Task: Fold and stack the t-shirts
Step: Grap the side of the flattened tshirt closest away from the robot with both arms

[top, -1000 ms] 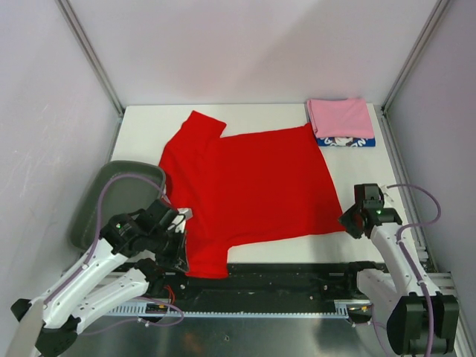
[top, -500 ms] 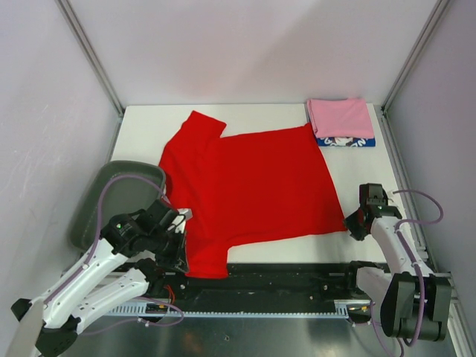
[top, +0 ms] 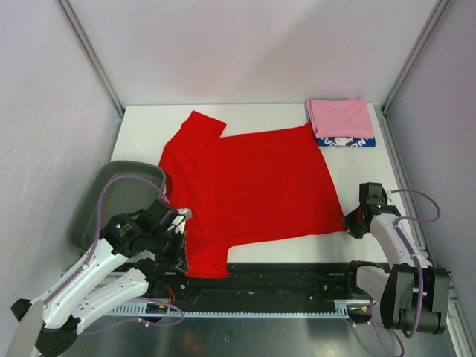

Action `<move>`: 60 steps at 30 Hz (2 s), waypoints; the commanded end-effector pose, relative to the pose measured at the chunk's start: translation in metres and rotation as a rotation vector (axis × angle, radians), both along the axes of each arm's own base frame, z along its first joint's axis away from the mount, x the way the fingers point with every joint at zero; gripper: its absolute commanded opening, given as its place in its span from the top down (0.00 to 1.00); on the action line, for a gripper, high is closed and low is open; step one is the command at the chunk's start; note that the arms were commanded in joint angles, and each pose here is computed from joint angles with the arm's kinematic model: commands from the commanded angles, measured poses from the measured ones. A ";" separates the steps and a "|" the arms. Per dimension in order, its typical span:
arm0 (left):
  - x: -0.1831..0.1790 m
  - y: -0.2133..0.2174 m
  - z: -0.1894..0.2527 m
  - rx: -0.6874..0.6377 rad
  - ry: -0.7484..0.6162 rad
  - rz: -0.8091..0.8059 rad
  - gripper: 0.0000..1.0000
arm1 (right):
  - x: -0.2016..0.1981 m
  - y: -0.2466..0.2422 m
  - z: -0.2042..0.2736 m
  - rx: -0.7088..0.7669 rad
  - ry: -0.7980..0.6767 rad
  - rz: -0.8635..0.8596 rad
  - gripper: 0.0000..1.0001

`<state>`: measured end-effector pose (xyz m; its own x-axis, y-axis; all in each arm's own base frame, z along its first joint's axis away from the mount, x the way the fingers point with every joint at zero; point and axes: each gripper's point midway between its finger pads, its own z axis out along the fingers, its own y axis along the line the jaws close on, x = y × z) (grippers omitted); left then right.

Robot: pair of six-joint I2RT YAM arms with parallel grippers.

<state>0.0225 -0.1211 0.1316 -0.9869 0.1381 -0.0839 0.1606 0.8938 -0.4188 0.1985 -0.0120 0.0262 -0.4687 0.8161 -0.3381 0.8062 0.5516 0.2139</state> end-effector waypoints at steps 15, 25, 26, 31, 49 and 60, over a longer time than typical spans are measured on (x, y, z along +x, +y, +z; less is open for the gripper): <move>0.000 0.001 0.009 0.002 -0.007 -0.001 1.00 | -0.002 -0.002 -0.022 -0.005 0.066 0.037 0.85; -0.002 -0.001 0.014 -0.019 -0.007 0.009 1.00 | -0.016 -0.012 -0.010 -0.003 0.113 -0.033 1.00; -0.002 -0.001 0.014 -0.025 -0.005 0.012 1.00 | -0.017 -0.011 -0.010 0.004 0.121 -0.039 1.00; -0.007 -0.003 0.018 -0.054 0.004 0.022 1.00 | -0.030 -0.008 -0.012 0.026 0.170 -0.064 1.00; -0.010 -0.034 0.028 -0.179 0.114 0.039 1.00 | 0.002 -0.017 0.008 0.004 0.093 -0.055 1.00; 0.028 -0.033 0.046 -0.077 -0.037 0.031 1.00 | 0.017 -0.023 0.019 -0.032 0.042 0.004 1.00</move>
